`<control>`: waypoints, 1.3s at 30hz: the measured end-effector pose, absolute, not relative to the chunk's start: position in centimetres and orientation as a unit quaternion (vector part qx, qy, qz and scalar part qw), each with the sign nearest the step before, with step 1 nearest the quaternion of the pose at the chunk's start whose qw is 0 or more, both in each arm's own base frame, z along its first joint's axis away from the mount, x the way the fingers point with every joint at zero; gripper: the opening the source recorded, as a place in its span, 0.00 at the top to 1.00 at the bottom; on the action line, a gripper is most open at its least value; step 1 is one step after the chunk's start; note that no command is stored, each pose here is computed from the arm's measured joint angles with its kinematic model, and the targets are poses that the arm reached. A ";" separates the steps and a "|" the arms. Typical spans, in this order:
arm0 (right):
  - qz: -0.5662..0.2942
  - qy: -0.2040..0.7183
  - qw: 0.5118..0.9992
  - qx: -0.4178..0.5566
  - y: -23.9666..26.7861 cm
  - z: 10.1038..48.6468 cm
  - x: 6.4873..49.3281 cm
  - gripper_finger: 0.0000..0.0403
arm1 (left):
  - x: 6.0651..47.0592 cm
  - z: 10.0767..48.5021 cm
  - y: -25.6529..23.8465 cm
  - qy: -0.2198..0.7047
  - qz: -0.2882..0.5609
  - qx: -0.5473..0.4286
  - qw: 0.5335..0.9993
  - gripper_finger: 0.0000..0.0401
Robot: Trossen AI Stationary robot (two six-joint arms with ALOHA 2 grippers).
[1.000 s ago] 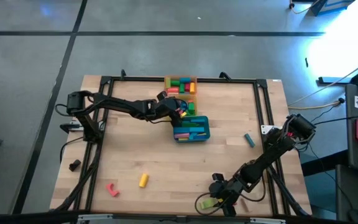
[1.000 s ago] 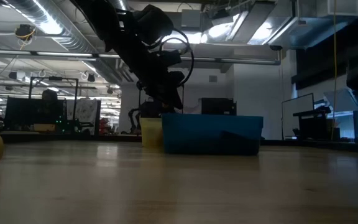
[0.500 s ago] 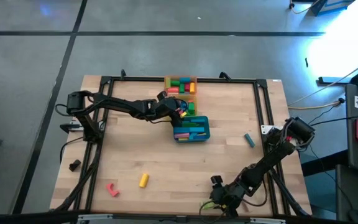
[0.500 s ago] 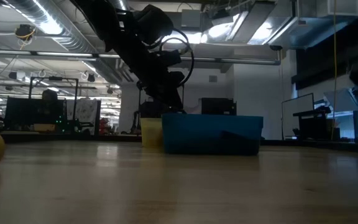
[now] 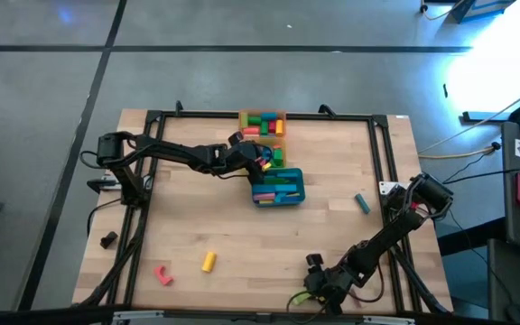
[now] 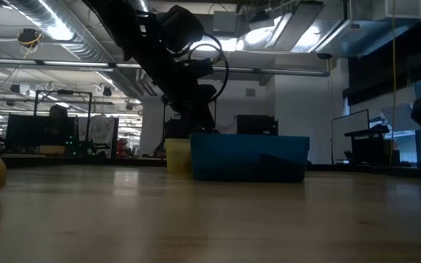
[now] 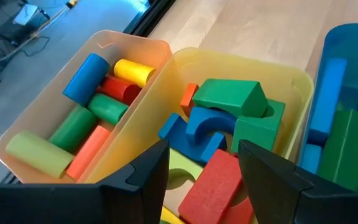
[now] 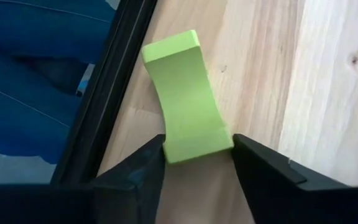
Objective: Sort blocks by size
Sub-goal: Put the light green arch block into the yellow bin
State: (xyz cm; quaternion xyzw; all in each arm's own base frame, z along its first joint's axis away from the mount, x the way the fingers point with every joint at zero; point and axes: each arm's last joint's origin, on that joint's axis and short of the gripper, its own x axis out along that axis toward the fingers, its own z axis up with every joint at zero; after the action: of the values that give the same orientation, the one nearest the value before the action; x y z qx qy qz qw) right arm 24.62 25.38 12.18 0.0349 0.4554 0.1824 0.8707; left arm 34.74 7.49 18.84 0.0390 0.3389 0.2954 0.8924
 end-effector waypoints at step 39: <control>0.007 0.355 0.934 0.042 15.7 13.1 32.7 0.65 | 29.4 27.1 6.5 0.303 0.292 0.053 0.906 0.56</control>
State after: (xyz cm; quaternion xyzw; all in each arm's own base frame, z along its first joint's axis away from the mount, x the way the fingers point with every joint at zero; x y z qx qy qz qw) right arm 32.72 15.71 13.07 0.0423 0.3552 0.0073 0.9338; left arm 29.41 6.51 27.11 0.0534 0.3026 0.2923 0.9056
